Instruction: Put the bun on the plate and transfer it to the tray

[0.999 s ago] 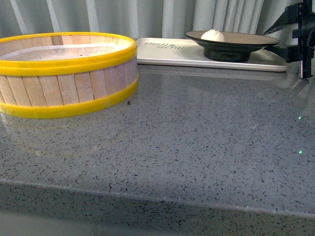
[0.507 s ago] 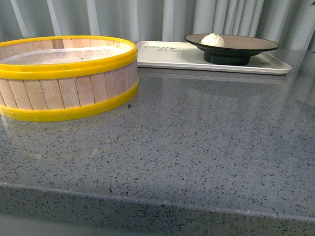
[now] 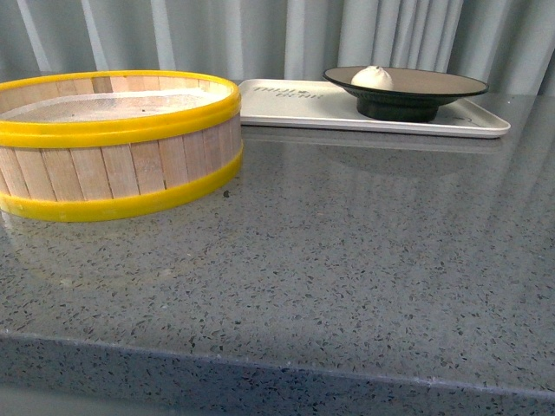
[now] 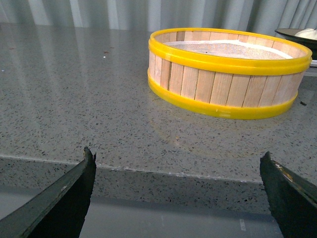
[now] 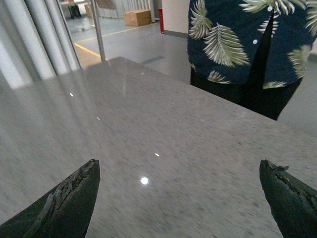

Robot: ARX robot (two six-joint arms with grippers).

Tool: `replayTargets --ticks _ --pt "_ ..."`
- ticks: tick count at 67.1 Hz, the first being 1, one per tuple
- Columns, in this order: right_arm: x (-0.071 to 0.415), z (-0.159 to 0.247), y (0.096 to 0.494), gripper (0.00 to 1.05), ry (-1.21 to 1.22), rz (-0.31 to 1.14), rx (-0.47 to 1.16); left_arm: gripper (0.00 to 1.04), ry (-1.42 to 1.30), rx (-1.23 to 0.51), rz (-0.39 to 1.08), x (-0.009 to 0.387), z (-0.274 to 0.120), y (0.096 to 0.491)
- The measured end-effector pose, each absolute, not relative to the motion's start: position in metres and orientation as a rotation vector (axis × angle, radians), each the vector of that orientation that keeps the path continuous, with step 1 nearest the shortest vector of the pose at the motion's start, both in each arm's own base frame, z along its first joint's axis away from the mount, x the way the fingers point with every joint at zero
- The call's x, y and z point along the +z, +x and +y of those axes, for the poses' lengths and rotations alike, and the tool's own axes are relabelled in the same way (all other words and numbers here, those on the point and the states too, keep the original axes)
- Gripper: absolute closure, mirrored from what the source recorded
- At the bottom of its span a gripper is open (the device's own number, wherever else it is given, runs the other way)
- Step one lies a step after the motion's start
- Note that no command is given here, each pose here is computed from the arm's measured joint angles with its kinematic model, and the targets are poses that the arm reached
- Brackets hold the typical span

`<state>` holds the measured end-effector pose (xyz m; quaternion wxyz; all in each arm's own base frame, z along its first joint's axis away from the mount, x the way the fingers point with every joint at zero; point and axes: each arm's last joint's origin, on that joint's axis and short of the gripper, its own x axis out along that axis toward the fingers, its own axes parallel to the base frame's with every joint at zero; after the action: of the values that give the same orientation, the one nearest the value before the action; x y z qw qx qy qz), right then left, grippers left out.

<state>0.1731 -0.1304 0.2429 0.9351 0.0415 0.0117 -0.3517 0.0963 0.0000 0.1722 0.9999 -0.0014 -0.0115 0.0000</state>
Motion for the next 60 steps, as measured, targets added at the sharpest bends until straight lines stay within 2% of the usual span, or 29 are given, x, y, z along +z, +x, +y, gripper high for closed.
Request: replayTargets --ticks 3,5,13,17,28,29,39,60 --pt "0.235 -0.130 0.164 0.09 0.021 0.040 -0.725 0.07 -0.003 0.000 -0.023 0.172 0.000 0.096" --pt "0.230 -0.131 0.158 0.12 0.012 0.030 -0.646 0.07 -0.003 0.000 -0.023 0.172 0.000 0.096" --pt "0.214 -0.108 0.137 0.33 0.025 0.030 -0.179 0.07 -0.003 0.000 -0.023 0.172 0.000 0.096" --pt "0.207 -0.090 0.130 0.44 0.030 0.035 -0.042 0.07 -0.003 -0.001 -0.023 0.172 0.000 0.096" --pt "0.200 -0.063 0.120 0.71 0.010 0.014 -0.026 0.07 -0.003 0.000 -0.023 0.172 0.000 0.096" --pt "0.199 -0.059 0.119 0.76 0.008 0.011 -0.028 0.07 -0.003 0.000 -0.023 0.172 0.000 0.096" --pt "0.189 -0.041 0.115 1.03 0.007 0.015 -0.022 0.07 -0.003 0.000 -0.023 0.172 0.000 0.096" --pt "0.178 -0.017 0.109 1.03 0.000 0.002 -0.010 0.07 -0.003 0.000 -0.023 0.172 0.000 0.096"
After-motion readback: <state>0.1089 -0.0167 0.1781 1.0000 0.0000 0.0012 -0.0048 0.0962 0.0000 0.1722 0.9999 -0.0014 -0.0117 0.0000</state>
